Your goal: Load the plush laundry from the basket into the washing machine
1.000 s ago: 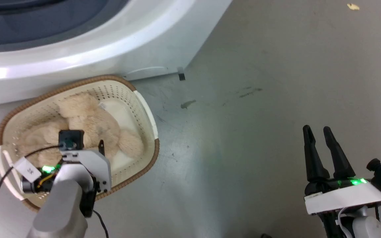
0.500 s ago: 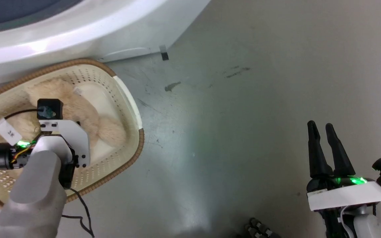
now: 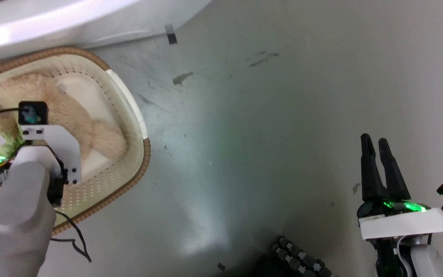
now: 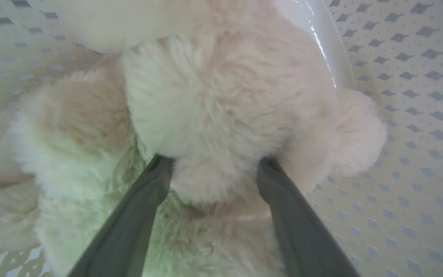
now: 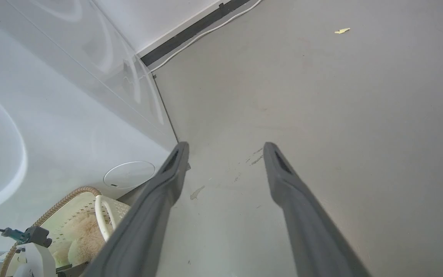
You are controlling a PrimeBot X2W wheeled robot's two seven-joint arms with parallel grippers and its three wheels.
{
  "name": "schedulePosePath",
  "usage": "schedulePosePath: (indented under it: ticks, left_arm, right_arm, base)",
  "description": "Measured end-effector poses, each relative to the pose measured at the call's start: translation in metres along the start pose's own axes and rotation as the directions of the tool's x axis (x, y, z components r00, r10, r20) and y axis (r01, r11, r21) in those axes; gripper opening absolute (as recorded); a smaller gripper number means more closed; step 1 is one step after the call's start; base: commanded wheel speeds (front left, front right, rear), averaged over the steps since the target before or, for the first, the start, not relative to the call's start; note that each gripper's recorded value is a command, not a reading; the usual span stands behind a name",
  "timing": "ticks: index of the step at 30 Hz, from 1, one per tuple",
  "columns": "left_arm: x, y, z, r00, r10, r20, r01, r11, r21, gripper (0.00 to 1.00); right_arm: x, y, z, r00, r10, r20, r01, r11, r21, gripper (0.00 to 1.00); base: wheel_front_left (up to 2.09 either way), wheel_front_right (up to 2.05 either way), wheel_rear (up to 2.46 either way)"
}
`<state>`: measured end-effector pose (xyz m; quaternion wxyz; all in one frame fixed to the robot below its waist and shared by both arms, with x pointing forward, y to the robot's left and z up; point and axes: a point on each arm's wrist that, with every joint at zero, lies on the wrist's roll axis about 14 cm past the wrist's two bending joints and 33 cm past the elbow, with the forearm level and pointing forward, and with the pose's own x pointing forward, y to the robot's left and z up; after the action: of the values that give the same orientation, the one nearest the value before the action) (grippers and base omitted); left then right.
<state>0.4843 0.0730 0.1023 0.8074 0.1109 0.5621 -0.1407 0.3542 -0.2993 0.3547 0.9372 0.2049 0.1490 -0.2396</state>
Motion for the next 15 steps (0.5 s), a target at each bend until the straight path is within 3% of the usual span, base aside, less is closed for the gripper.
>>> schedulePosePath:
  ticks: [7, 8, 9, 15]
  left_arm:
    - [0.024, -0.009, -0.008, 0.998, -0.022, -0.060, 0.022, 1.000, 0.008, 1.00]
    - [0.026, -0.011, -0.009, 0.998, -0.026, -0.063, 0.027, 1.000, 0.007, 0.65]
    - [0.027, -0.013, -0.010, 0.997, -0.032, -0.069, 0.032, 0.999, 0.004, 0.00]
    - [0.021, -0.014, 0.000, 0.999, -0.040, -0.035, 0.040, 0.999, 0.016, 0.00]
  right_arm:
    - [0.005, -0.013, -0.007, 0.999, -0.047, -0.009, 0.047, 0.999, 0.000, 1.00]
    - [0.005, -0.014, -0.007, 0.999, -0.053, -0.008, 0.053, 0.999, 0.000, 1.00]
    - [0.006, -0.015, -0.006, 0.999, -0.054, -0.006, 0.054, 0.999, -0.002, 1.00]
    - [0.003, -0.016, -0.001, 0.998, -0.058, 0.005, 0.058, 0.998, 0.003, 1.00]
  base:
    - [0.00, 0.00, 0.00]
    - [0.00, 0.00, 0.00]
    - [0.00, 0.00, 0.00]
    - [0.00, 0.00, 0.00]
